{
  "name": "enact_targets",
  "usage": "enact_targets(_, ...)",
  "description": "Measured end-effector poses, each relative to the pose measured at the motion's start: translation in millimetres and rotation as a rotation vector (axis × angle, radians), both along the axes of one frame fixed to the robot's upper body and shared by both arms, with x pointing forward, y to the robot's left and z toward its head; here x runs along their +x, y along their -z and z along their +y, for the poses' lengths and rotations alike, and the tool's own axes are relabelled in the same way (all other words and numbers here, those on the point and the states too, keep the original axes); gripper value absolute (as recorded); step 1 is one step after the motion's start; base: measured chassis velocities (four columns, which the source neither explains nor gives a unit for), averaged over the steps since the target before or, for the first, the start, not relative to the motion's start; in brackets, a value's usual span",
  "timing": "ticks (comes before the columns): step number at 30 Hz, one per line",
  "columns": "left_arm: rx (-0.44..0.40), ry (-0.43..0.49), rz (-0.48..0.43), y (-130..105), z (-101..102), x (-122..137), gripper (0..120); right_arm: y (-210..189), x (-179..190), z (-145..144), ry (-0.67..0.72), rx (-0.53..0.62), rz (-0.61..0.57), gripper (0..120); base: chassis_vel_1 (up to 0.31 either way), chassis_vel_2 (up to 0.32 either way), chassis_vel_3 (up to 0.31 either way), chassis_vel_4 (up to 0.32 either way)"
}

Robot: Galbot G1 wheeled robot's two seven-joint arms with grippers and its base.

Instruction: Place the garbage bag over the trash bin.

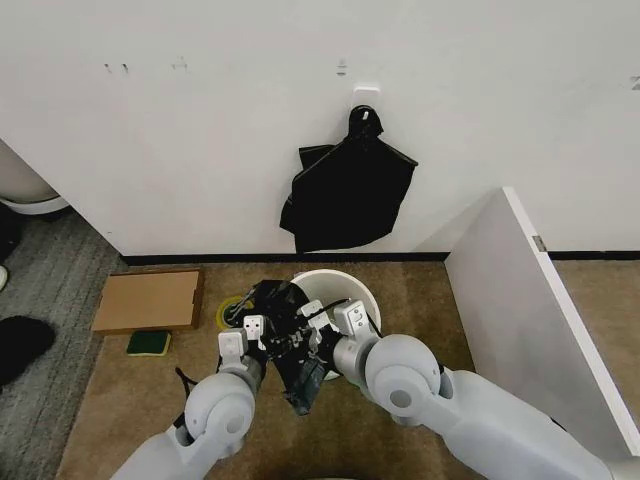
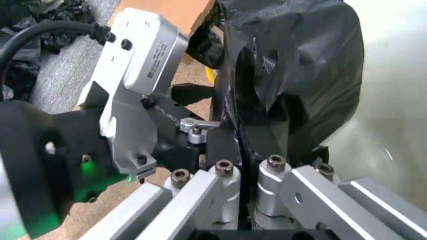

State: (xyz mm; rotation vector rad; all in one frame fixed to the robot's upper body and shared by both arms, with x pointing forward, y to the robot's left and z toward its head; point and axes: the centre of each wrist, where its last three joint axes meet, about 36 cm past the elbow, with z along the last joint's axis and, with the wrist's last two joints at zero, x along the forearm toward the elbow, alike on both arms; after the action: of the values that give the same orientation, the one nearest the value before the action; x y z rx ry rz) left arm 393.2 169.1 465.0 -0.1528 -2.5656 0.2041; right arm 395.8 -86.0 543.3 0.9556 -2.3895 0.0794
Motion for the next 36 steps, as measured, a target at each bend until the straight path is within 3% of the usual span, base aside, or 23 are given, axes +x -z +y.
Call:
enact_targets(9,0.003,0.006,0.022,4,1,5,89,-1,1,0,0.004,0.006,0.004,0,0.000,0.000,0.000,0.000)
enact_targets(14,0.004,0.018,0.030,8,-1,7,68,-1,2,1,0.005,0.010,0.009,0,0.000,0.000,0.000,0.000)
enact_targets(17,0.004,0.020,0.030,8,-1,8,62,-1,2,1,0.005,0.011,0.010,0,0.000,0.000,0.000,0.000)
enact_targets(22,0.009,0.016,0.035,7,-3,10,39,-1,3,1,0.008,0.012,0.013,0,0.000,0.000,0.000,0.000)
enact_targets(25,0.009,0.014,0.039,6,-3,10,36,-1,3,1,0.008,0.012,0.014,0,0.000,0.000,0.000,0.000)
enact_targets(26,0.012,0.012,0.054,5,-3,10,27,-1,2,1,0.010,0.016,0.021,0,0.000,0.000,0.000,0.000)
enact_targets(29,0.024,0.014,0.069,5,-1,10,14,0,2,3,0.012,0.024,0.037,0,0.000,0.000,0.000,0.000)
enact_targets(36,0.033,0.013,0.083,5,0,9,0,2,2,2,0.016,0.026,0.046,0,0.000,0.000,0.000,0.000)
